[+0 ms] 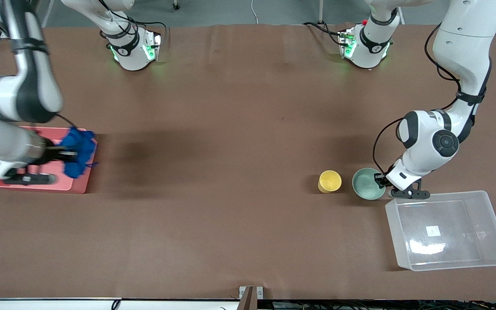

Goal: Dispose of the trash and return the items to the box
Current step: 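Carry the cloth into the pink bin while the left gripper grasps the bowl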

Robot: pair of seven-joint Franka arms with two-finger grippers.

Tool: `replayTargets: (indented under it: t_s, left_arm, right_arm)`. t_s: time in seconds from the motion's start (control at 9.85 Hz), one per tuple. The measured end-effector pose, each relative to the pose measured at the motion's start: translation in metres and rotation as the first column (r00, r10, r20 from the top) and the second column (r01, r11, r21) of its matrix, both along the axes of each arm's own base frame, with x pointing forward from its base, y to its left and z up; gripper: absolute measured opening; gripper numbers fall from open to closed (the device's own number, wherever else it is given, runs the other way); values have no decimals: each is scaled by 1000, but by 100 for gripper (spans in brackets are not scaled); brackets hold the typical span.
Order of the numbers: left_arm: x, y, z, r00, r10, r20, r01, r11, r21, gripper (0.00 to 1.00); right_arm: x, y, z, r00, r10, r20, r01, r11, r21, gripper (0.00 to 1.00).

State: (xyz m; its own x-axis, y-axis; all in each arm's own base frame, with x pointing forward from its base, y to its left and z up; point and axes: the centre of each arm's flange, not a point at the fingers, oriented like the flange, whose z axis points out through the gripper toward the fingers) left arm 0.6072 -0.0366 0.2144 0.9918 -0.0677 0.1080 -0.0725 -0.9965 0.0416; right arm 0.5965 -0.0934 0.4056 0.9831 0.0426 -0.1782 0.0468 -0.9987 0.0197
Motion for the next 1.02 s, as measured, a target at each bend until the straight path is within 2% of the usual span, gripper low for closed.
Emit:
replayTargets:
  t_s: [0.1,0.3,0.51,0.71,0.91,1.02]
  left_arm:
    - [3,0,11,1000,1,17,-1,1000,0,4]
    - [9,1,45,1000,-3,25,3,1000,3,4]
    - [25,4,94,1000,-1,19,1,1000,6,4]
    - [54,16,150,999,-2,38,2,1000,7,4]
    - [87,58,179,997,-48,57,47,999,18,4]
    - [102,87,173,996,-80,51,79,997,25,4]
  right_arm:
    - [-9,-49,-7,999,40,1,-40,999,-4,13]
    - [-27,-115,-38,994,109,32,-108,994,-27,11]
    - [-49,-128,-105,991,127,50,-125,991,-45,11]
    - [-62,-123,-157,990,138,16,-137,990,-41,11]
    - [-63,-122,-172,990,139,-4,-140,989,-38,37]
    - [-60,-123,-168,990,140,7,-140,989,-44,51]
